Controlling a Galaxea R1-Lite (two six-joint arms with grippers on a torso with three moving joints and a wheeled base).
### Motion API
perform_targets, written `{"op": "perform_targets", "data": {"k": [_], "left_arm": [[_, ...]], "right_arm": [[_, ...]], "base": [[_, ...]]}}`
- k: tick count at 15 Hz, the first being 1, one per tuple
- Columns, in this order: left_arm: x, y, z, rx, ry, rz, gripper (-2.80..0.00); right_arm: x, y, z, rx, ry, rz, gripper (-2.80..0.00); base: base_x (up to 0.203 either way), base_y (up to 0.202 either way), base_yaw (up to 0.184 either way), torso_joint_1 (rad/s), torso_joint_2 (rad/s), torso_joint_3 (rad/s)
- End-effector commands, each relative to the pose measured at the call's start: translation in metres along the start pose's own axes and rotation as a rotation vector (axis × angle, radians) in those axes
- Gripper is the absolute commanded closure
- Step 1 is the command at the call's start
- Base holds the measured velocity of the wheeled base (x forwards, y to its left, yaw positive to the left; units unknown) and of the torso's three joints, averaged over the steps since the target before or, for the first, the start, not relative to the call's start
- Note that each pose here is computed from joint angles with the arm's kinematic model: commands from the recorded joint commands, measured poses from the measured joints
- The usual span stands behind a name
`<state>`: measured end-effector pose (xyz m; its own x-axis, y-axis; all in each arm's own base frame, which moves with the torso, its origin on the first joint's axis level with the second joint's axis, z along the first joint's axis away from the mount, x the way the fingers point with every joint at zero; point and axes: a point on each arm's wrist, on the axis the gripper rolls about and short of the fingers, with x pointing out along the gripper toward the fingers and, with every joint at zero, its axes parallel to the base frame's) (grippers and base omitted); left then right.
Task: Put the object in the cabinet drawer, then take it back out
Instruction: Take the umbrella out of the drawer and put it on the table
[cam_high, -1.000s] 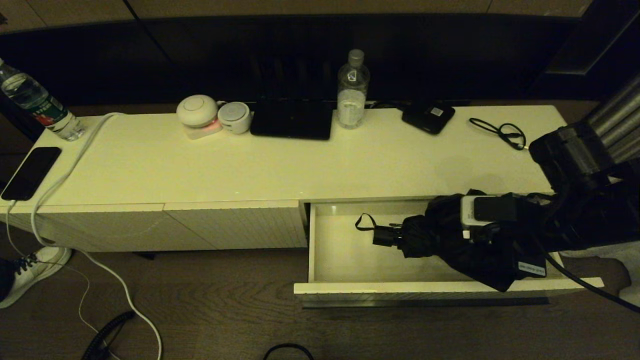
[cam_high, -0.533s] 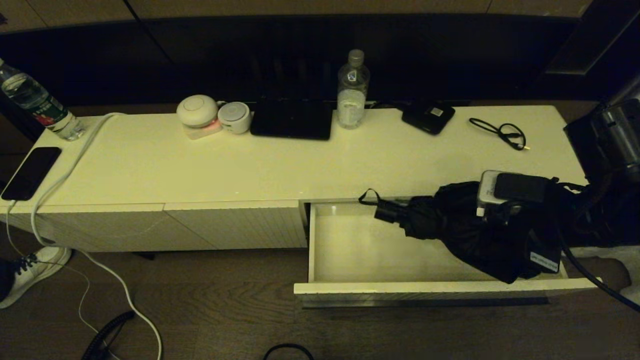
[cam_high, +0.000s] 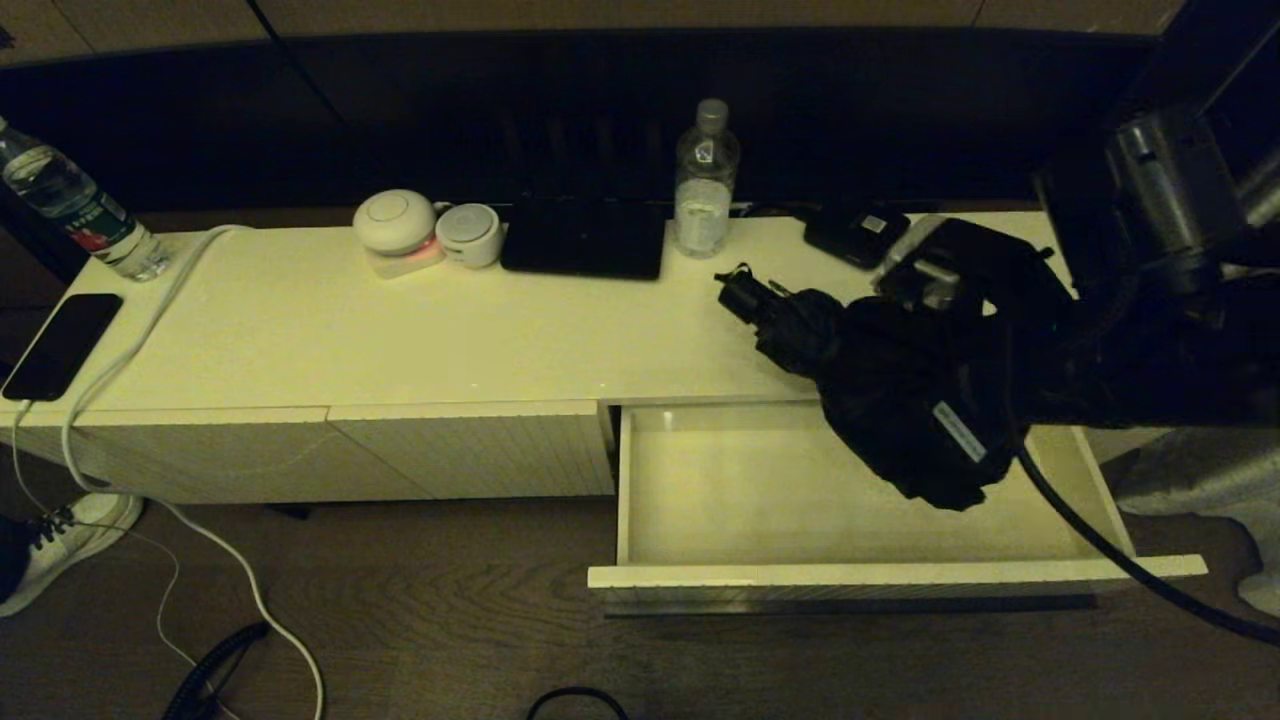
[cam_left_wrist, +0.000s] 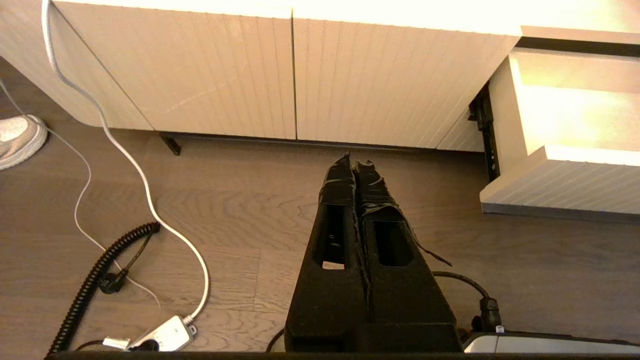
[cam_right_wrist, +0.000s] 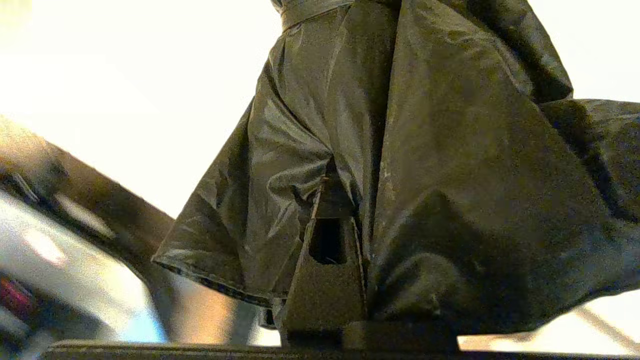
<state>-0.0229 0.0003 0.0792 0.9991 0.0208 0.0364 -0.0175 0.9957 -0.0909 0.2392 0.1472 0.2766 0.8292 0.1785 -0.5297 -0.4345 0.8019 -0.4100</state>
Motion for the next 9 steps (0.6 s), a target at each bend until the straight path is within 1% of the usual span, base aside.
{"op": "perform_targets", "data": {"k": [1,2,4,5,6,9], "left_arm": [[0.000,0.000,0.000,-0.002,-0.002,0.000,0.00],[0.000,0.000,0.000,-0.002,-0.001,0.001,0.00],[0.000,0.000,0.000,-0.002,-0.002,0.000,0.00],[0.000,0.000,0.000,-0.002,-0.002,0.000,0.00],[0.000,0.000,0.000,-0.002,-0.001,0.001,0.00],[0.000,0.000,0.000,-0.002,-0.002,0.000,0.00]], "right_arm": [[0.027,0.023,0.017,0.104,0.016,0.013,0.00],[0.034,0.026,0.024,0.152,0.010,0.007,0.00],[0.050,0.032,0.037,0.307,0.003,-0.016,0.00],[0.056,0.034,0.041,0.351,0.002,-0.024,0.00],[0.059,0.034,0.045,0.376,-0.004,-0.031,0.00],[0.071,0.029,0.055,0.549,-0.031,-0.104,0.00]], "base": [[0.000,0.000,0.000,0.000,0.00,0.000],[0.000,0.000,0.000,0.000,0.00,0.000],[0.000,0.000,0.000,0.000,0.00,0.000],[0.000,0.000,0.000,0.000,0.00,0.000],[0.000,0.000,0.000,0.000,0.00,0.000],[0.000,0.000,0.000,0.000,0.00,0.000]]}}
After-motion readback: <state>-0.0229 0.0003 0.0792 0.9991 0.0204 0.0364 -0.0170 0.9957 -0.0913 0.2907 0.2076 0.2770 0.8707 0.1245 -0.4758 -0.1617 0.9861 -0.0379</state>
